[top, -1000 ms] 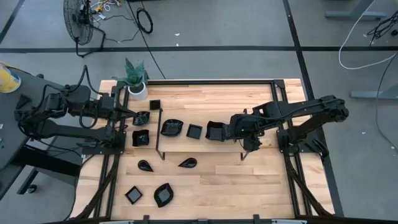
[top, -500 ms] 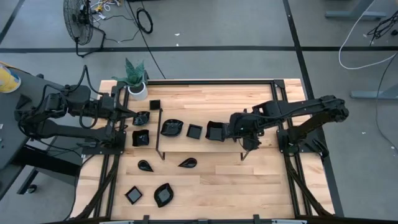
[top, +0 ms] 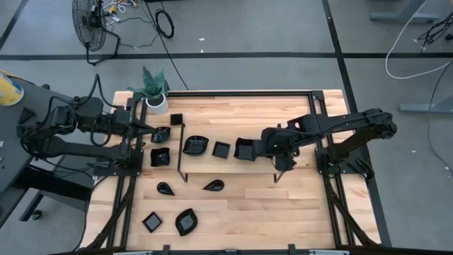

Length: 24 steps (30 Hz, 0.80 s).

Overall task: Pick & Place Mini shaped plates
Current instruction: Adjust the stacked drop shaped plates on the shelf

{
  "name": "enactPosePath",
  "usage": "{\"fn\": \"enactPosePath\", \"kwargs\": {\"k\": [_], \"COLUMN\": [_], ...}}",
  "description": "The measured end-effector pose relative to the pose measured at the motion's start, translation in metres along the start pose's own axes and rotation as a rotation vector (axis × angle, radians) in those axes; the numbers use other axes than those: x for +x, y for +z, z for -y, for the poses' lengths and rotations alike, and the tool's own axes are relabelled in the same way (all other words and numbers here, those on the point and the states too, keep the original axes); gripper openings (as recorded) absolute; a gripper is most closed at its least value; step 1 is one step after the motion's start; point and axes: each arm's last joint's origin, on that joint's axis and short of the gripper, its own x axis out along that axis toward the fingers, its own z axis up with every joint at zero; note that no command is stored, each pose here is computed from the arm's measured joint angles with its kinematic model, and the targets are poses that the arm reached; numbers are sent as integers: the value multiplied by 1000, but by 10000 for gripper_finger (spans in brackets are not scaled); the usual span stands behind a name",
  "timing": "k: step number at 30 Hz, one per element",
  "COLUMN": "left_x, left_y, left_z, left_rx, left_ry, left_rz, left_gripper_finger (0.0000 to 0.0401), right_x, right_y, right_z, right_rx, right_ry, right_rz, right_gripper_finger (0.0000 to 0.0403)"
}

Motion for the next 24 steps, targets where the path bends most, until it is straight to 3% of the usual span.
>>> {"fn": "enactPosePath", "kwargs": {"k": [8, 19, 24], "left_x": [0, 0, 0], "left_y": [0, 0, 0], "left_z": [0, 0, 0], "left_rx": [0, 0, 0], "left_ry": [0, 0, 0], "left_rz": [0, 0, 0], "left_gripper_finger": [3, 3, 3], "right_x": [0, 0, 0], "right_y": [-7, -13, -17], "right_z": [4, 4, 4], "right_rx": [163, 709, 760], "right_ry": [-45, -74, -78], "right_rz": [-11, -80, -87], "right_gripper_finger": [68, 66, 66]}}
